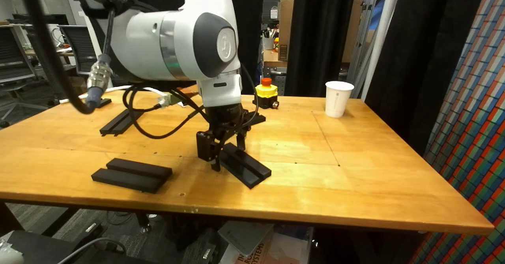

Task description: Connect the pads

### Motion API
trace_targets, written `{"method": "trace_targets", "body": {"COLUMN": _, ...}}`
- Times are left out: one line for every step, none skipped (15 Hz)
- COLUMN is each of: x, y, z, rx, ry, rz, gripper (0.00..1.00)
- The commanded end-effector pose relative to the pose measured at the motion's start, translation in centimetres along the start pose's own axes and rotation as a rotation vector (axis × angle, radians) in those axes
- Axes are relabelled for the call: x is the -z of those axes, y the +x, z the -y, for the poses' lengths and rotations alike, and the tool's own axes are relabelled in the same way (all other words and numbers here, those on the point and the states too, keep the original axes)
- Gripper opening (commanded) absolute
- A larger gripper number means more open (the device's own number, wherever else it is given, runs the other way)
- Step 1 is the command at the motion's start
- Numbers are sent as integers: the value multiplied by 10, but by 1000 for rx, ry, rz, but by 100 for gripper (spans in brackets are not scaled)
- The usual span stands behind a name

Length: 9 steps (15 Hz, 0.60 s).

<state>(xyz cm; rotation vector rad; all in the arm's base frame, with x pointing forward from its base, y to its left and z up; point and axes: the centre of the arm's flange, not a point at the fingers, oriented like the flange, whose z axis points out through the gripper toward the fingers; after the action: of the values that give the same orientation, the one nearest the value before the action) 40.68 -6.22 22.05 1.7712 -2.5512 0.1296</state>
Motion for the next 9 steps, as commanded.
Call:
{"method": "trace_targets", "body": {"x": 6, "y": -2, "z": 6, "rx": -30, "ry": 76, "rz": -45, "gripper": 100}}
{"method": "trace_targets", "body": {"x": 7, "y": -2, "z": 7, "rx": -33, "ry": 85, "rz": -55, "gripper": 100}}
{"method": "trace_targets", "body": {"x": 10, "y": -1, "z": 8, "rx": -32, "ry": 96, "rz": -63, "gripper": 100}}
{"method": "trace_targets", "body": {"x": 11, "y": 0, "z": 9, "rx": -36, "ry": 101, "rz": -69, "gripper": 100}}
{"method": "trace_targets", "body": {"x": 11, "y": 0, "z": 11, "rx": -35, "ry": 106, "rz": -69, "gripper": 100}}
{"method": "trace_targets", "body": {"x": 10, "y": 1, "z": 13, "rx": -37, "ry": 108, "rz": -66, "gripper": 100}}
{"method": "trace_targets", "body": {"x": 9, "y": 1, "z": 13, "rx": -39, "ry": 109, "rz": -61, "gripper": 100}}
{"method": "trace_targets", "body": {"x": 8, "y": 2, "z": 14, "rx": -40, "ry": 111, "rz": -54, "gripper": 100}}
{"method": "trace_targets", "body": {"x": 8, "y": 3, "z": 14, "rx": -40, "ry": 114, "rz": -48, "gripper": 100}}
